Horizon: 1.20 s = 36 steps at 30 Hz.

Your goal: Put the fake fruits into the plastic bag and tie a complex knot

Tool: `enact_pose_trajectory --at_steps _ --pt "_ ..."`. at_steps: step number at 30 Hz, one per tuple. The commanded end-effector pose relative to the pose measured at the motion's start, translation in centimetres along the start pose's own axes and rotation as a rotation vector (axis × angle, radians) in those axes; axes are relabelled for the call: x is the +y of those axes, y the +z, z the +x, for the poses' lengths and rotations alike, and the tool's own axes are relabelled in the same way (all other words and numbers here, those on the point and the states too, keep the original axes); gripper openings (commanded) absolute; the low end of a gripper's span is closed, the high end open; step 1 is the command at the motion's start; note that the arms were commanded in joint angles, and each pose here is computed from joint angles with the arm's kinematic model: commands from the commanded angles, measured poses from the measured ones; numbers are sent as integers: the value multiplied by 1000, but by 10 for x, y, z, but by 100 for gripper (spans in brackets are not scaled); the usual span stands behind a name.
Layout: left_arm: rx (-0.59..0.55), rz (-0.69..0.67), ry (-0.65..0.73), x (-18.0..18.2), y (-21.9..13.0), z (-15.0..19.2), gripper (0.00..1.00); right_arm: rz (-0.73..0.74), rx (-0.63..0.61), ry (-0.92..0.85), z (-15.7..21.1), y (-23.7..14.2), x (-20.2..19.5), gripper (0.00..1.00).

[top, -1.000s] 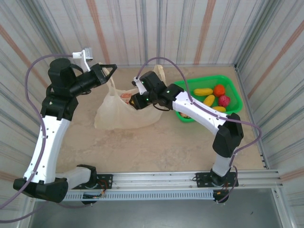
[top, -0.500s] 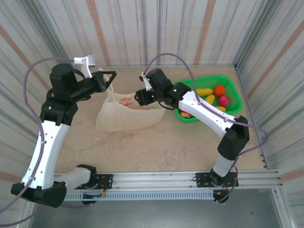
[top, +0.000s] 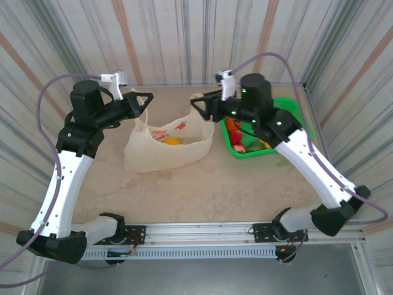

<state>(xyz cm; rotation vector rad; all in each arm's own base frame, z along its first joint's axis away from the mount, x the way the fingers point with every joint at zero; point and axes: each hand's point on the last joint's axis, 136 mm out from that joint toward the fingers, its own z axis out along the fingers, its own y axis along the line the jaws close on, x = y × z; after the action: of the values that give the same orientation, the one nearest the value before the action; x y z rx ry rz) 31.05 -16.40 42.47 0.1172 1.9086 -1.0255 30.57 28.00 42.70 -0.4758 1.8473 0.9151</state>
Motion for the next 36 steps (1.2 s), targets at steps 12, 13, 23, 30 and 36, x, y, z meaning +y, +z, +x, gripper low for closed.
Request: enact_pose_trajectory --at_steps 12,13,23,30,36 --pt "-31 42 104 -16 -5 -3 0 570 332 449 150 -6 -250 66" --pt "-26 46 110 -17 -4 -1 0 587 365 451 159 -2 -259 67" --pt "-14 78 177 -24 4 16 0 610 549 490 207 44 -310 75" --pt "7 97 211 -32 9 23 0 630 631 516 235 67 -336 83" --pt "6 87 230 -35 6 23 0 672 682 544 258 76 -358 80"
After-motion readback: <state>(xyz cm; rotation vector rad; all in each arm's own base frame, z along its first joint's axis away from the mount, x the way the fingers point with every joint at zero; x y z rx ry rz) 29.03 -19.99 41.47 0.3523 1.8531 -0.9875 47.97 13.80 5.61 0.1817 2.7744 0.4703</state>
